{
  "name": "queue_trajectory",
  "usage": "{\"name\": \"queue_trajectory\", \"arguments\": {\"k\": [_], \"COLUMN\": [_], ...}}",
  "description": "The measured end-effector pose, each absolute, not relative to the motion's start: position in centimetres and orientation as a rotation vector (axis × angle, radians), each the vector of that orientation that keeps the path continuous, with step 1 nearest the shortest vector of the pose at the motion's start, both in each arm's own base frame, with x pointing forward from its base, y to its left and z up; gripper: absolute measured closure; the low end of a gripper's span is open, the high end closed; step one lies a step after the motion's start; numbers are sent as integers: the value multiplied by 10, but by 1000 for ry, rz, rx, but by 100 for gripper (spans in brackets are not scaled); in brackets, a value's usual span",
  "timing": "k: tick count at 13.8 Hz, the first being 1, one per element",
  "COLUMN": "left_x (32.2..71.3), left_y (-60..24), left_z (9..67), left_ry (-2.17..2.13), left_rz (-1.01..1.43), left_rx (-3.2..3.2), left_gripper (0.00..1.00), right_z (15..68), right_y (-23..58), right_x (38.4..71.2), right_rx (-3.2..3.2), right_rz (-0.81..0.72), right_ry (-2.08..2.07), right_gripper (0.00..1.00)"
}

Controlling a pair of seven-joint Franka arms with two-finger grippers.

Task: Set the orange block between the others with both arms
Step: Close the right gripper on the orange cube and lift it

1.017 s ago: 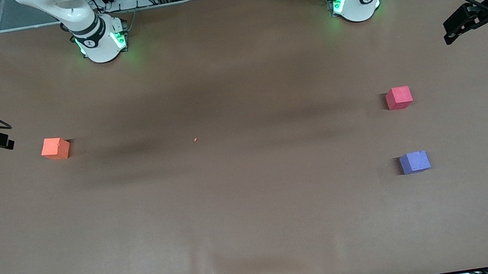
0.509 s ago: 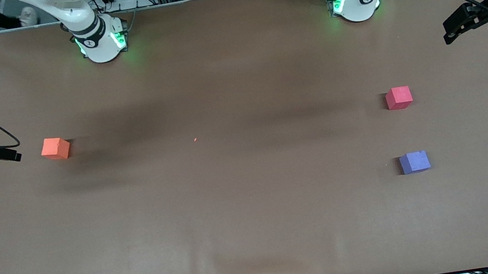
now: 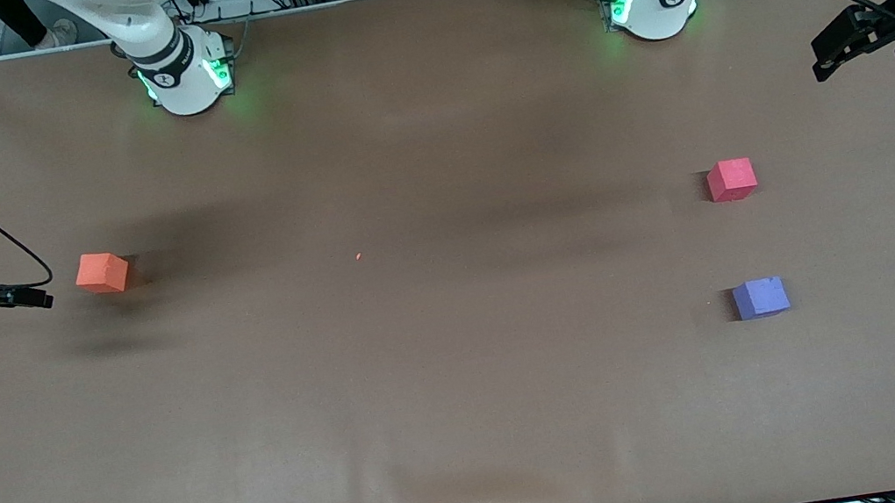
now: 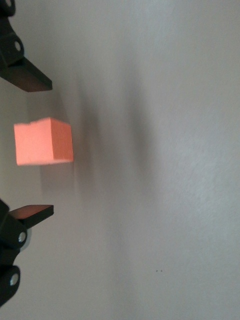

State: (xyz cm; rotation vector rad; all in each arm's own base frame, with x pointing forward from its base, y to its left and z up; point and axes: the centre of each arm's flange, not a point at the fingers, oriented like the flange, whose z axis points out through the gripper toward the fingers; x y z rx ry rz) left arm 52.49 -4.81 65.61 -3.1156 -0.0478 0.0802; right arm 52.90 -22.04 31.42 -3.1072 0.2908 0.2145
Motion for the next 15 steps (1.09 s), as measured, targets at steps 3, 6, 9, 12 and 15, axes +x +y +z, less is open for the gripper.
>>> {"name": "queue_trajectory", "arguments": {"k": [3,6,9,12,15], "left_x": [525,525,525,525,525], "left_y": [-48,-48,-48,-48,-48], "left_z": [656,656,656,656,656], "left_ry": [-49,-49,-49,-49,-50], "left_rz": [80,80,80,81,81], "left_rx": [-3116,-3116,-3116,-3116,-3116], "left_gripper": [0,0,0,0,0], "right_z": [275,236,211,197,191], "right_y": [-225,-215,-208,-201,-197], "right_x": [525,522,509,495,489], "right_rx": [-3087,-3073,-3025,-2984,-2971], "right_rz": [300,355,421,463,493], "right_ry": [269,247,275,303,302], "right_gripper": [0,0,0,0,0]}}
